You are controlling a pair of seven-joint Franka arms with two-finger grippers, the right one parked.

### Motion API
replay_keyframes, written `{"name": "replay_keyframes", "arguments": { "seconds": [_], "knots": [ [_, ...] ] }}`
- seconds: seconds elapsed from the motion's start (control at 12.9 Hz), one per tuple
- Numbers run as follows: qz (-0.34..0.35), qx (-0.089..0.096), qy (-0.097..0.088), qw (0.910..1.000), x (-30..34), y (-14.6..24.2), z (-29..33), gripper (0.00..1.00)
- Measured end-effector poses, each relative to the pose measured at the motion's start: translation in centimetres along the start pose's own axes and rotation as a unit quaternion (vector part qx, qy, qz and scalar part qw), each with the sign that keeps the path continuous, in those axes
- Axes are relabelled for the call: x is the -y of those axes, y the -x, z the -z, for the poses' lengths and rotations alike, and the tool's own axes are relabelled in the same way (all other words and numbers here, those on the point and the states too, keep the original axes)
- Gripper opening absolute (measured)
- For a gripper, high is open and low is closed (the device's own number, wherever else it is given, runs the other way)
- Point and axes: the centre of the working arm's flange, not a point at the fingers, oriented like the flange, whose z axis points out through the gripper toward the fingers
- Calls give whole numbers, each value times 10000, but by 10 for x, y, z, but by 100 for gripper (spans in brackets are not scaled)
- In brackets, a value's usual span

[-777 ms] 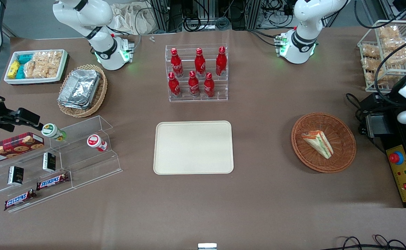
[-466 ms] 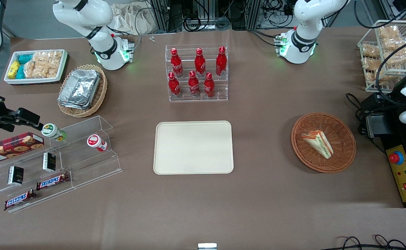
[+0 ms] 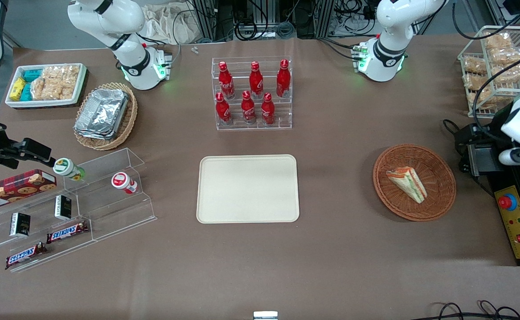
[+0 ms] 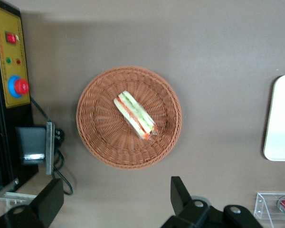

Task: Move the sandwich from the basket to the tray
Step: 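Move the left gripper toward the wicker basket holding the sandwich, then lower the open left gripper over the wrapped sandwich in the basket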

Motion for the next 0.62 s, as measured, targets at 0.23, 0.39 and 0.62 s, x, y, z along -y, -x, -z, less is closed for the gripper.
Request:
{"name": "replay_keyframes", "arguments": {
  "seconds": [0.23, 0.39, 0.62],
  "knots": [
    [143, 190, 38, 9997, -3, -8, -55, 98],
    [217, 134, 55, 9997, -7, -9, -101, 98],
    [534, -16, 101, 9985, -11, -2, -162, 98]
  ]
}}
